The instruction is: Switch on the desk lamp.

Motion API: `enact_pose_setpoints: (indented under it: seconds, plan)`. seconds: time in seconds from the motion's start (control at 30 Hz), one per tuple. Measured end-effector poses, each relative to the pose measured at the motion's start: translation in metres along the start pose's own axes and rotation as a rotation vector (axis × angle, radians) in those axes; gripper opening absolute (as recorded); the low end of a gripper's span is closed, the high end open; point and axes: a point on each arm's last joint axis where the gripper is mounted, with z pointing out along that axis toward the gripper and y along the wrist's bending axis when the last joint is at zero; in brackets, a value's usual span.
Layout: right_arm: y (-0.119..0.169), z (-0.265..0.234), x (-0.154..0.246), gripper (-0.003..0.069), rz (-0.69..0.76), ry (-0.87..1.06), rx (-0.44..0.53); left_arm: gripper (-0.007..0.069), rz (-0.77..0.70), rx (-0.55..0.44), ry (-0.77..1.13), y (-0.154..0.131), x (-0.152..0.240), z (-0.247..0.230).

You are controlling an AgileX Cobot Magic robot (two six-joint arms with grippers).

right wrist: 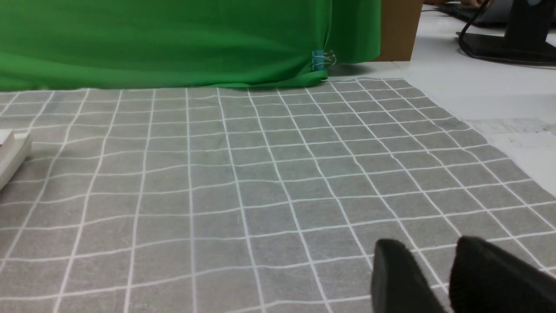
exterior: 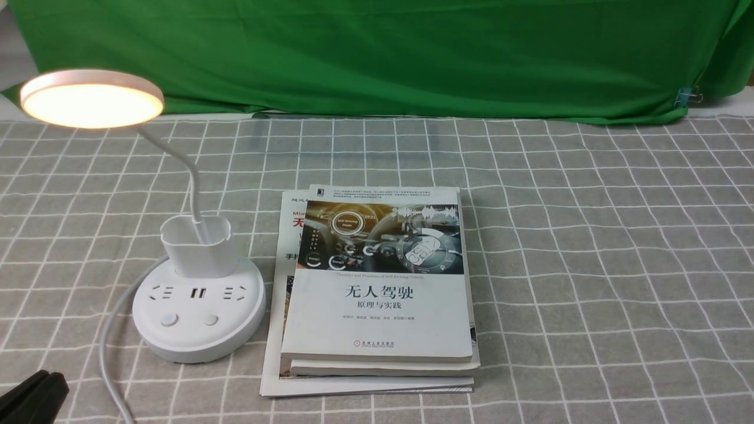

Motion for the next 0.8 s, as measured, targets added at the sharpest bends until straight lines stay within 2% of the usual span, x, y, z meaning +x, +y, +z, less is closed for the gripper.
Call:
enact_pose_setpoints:
  seconds: [0.8]
  plan:
    - [0.0000, 0.0000, 0.0000, 0.0245, 0.000, 0.000, 0.000, 0.0019, 0.032, -0.006, 0.000, 0.0006, 0.0000, 0.0000]
